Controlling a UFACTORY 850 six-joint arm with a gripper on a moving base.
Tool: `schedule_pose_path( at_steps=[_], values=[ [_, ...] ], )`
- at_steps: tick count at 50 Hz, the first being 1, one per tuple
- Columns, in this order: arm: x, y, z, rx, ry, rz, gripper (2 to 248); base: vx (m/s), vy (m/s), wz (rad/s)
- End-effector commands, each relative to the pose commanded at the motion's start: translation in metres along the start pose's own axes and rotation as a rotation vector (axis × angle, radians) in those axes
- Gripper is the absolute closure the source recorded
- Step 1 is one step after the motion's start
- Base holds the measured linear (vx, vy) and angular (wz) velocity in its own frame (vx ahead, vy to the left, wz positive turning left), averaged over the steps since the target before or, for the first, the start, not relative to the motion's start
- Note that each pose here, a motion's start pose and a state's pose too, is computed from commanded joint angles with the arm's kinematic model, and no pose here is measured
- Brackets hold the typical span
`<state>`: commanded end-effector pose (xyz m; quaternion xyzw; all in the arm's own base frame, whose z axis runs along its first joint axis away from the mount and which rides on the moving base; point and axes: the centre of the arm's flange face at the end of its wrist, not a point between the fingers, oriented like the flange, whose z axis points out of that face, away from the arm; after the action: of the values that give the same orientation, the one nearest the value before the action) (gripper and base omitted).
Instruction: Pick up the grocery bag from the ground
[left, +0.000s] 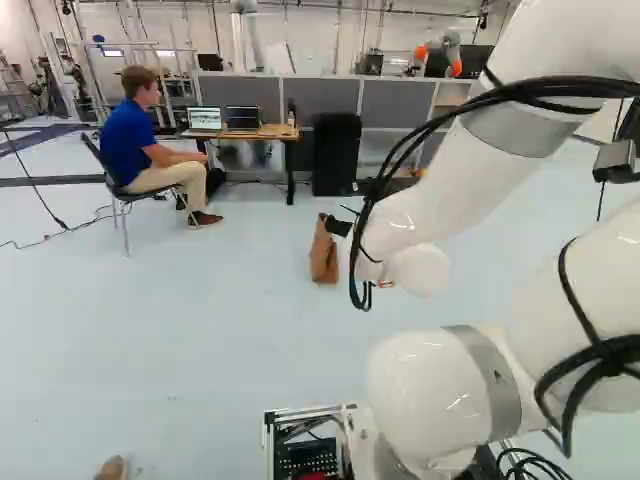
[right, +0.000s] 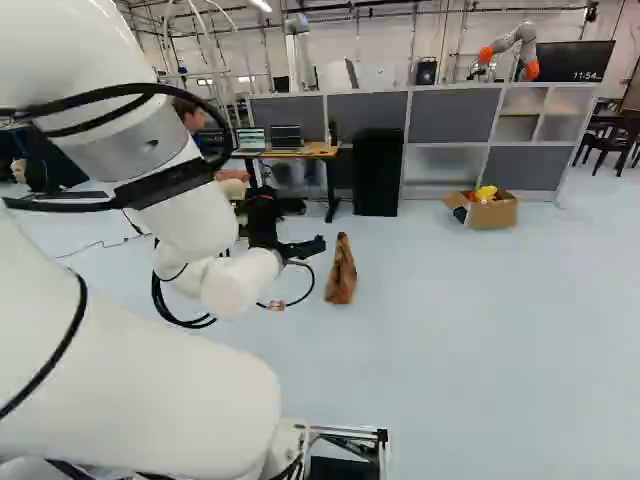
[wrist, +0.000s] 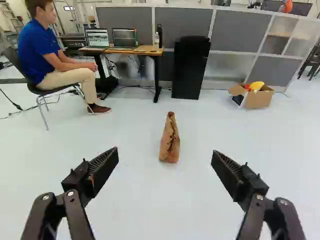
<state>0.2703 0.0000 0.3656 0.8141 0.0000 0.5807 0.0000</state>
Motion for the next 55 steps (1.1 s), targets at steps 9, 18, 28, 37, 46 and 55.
schedule_pose_path(
  at_steps=[9, 18, 28, 37, 46, 55],
  values=[
    [0.0, 0.0, 0.0, 0.0, 0.0, 0.0, 3, 0.0, 0.0, 0.0],
    [0.0, 0.0, 0.0, 0.0, 0.0, 0.0, 3, 0.0, 0.0, 0.0],
    [0.0, 0.0, 0.0, 0.0, 0.0, 0.0, 3, 0.0, 0.0, 0.0],
    [0.0, 0.0, 0.0, 0.0, 0.0, 0.0, 3, 0.003, 0.0, 0.0],
    [0.0, 0.0, 0.0, 0.0, 0.0, 0.0, 3, 0.077, 0.0, -0.003],
    [0.0, 0.0, 0.0, 0.0, 0.0, 0.0, 3, 0.164, 0.002, -0.007]
  ],
)
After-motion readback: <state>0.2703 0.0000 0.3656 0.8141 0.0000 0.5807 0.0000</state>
